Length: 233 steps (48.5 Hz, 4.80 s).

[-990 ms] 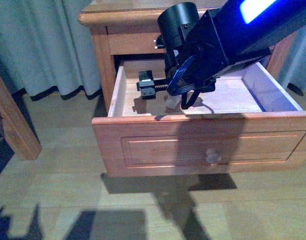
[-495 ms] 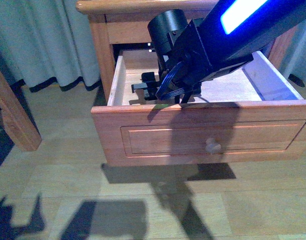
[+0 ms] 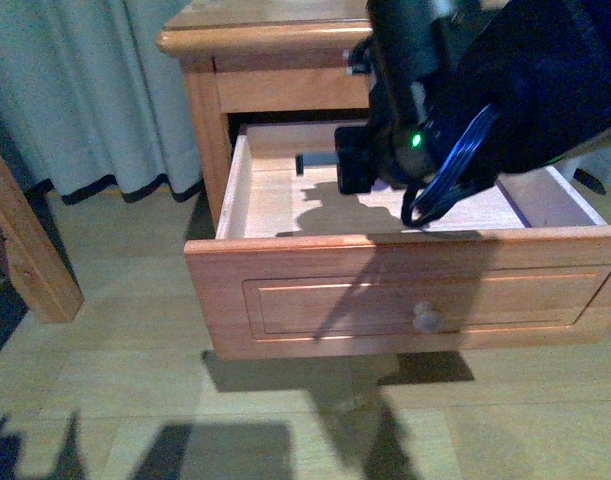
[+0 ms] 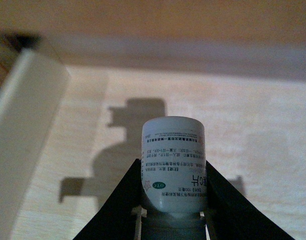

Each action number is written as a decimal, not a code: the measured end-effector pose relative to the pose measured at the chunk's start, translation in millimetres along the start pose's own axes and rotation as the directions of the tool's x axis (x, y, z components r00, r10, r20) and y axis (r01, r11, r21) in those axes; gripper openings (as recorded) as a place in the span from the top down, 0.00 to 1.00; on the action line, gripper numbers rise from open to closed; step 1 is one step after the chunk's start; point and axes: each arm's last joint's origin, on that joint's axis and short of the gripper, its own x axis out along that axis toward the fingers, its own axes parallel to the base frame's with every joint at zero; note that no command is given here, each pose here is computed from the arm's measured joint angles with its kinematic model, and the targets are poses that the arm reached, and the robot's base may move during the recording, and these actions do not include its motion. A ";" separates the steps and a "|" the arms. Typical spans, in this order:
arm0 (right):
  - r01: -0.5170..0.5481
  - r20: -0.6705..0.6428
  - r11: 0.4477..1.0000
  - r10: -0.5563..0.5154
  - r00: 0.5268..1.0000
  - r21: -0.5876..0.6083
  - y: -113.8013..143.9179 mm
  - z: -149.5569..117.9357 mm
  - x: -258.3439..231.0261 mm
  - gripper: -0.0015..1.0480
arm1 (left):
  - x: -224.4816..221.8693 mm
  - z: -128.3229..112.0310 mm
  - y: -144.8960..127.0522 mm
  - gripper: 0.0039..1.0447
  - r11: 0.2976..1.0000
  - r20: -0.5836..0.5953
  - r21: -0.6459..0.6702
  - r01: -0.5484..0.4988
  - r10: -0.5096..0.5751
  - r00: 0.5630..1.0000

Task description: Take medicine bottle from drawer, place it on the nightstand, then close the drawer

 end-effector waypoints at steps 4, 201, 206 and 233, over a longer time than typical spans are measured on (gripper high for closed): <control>-0.041 0.110 0.999 0.041 0.993 0.000 -1.1 47.3 -32.6 0.71 | 0.0 0.0 0.0 0.06 1.000 0.000 0.000 0.000 0.000 1.000; 0.018 0.555 0.999 -0.031 0.831 0.030 -123.6 -59.4 -353.5 0.79 | 0.0 0.0 0.0 0.06 1.000 0.000 0.000 0.000 0.000 1.000; 0.095 0.474 0.995 -0.089 0.876 0.012 -125.8 -103.7 -327.3 0.97 | 0.0 0.0 0.0 0.06 1.000 0.000 0.000 0.001 -0.001 1.000; 0.109 0.479 0.994 -0.093 0.873 -0.006 -127.7 -135.0 -311.8 0.53 | 0.0 -0.1 0.0 0.06 1.000 -0.001 0.000 0.000 0.000 1.000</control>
